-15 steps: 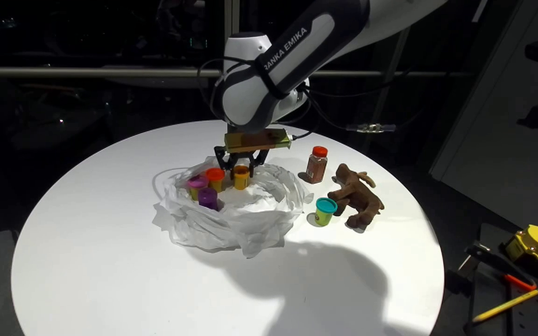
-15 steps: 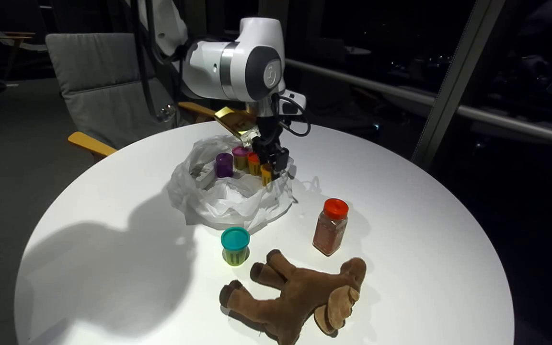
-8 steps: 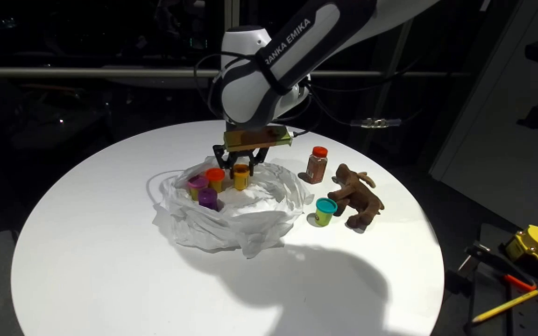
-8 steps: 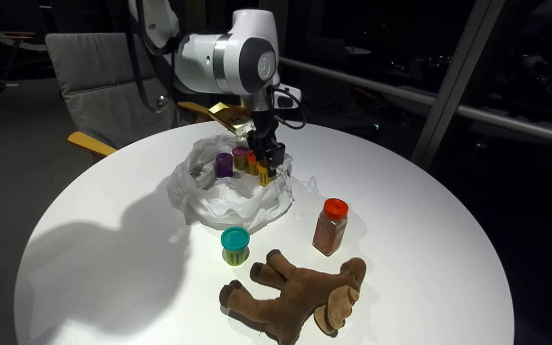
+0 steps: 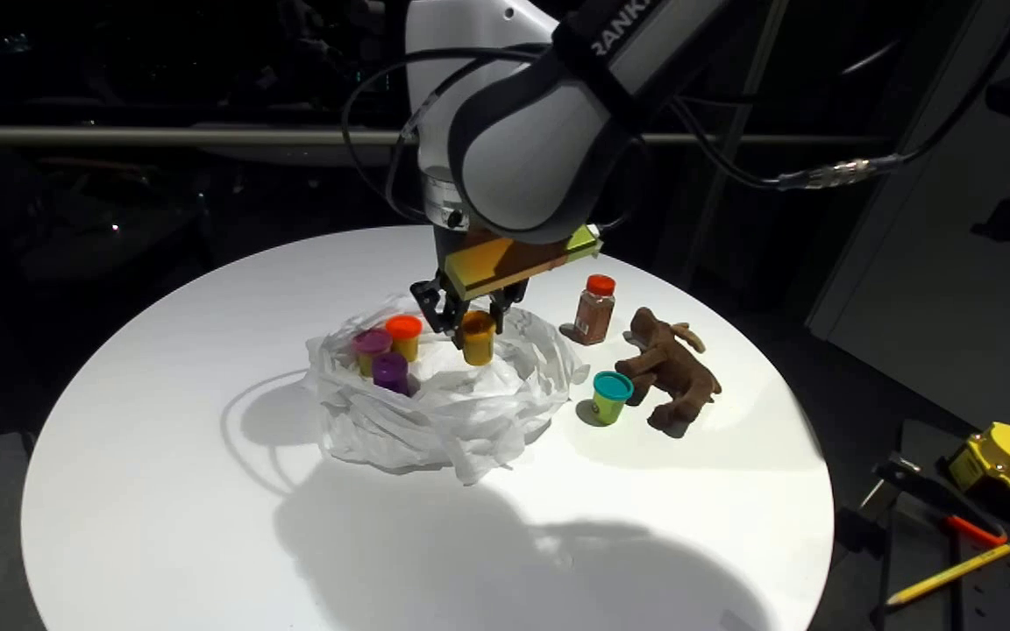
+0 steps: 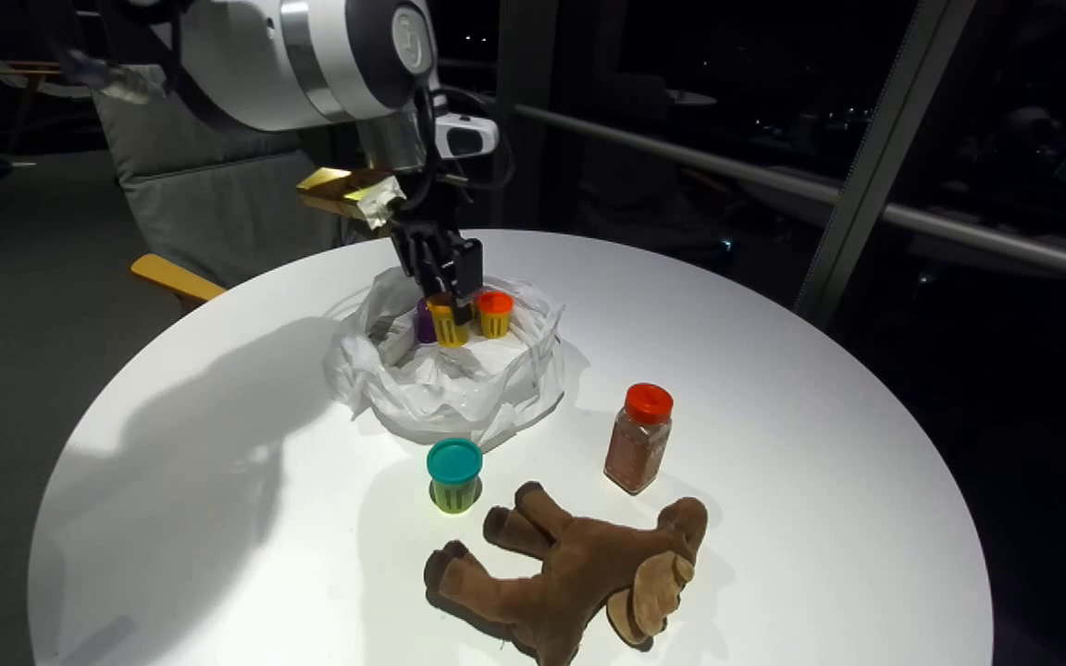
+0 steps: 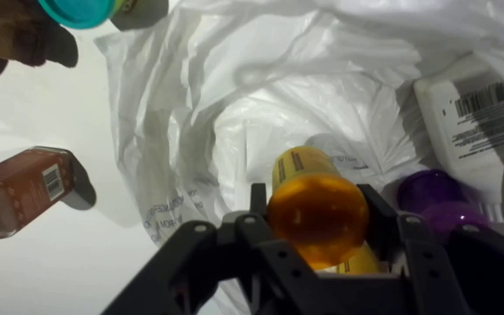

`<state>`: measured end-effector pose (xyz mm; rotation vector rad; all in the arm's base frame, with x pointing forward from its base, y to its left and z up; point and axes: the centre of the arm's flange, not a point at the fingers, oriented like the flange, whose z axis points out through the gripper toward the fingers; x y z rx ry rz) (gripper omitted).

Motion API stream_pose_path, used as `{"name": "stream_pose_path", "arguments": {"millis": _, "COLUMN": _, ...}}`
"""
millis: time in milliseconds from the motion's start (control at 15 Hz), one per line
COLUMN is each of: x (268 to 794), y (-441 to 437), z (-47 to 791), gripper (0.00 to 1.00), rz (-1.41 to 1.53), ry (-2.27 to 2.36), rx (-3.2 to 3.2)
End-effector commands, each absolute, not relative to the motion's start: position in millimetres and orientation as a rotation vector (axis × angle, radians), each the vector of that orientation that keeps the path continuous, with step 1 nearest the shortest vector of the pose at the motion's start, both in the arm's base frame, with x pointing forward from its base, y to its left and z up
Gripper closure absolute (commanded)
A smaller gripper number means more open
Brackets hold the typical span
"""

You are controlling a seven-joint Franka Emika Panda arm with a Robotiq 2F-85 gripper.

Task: Remove the contents from the bag and put them on the table.

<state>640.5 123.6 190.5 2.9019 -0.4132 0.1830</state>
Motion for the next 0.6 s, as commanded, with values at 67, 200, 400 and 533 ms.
{"name": "stream_pose_path", "arguments": {"millis": 67, "x": 540.4, "y": 142.6, "z": 211.9, "gripper": 0.72, "rz": 0.255, "ry": -0.314, "rx": 2.860}}
{"name": "stream_pose_path", "arguments": {"millis": 200, "x": 506.7, "y": 150.2, "z": 206.4, "gripper": 0.72, "rz": 0.224, "ry": -0.266, "rx": 2.852}}
{"name": "stream_pose_path", "arguments": {"millis": 400, "x": 452.0, "y": 150.9, "z": 201.8, "gripper": 0.72, "rz": 0.179, "ry": -0.221, "rx": 2.833}}
{"name": "stream_pose_path", "arguments": {"millis": 533, "x": 414.4, "y": 146.7, "z": 201.3, "gripper": 0.72, "rz": 0.175, "ry": -0.189, "rx": 2.818}}
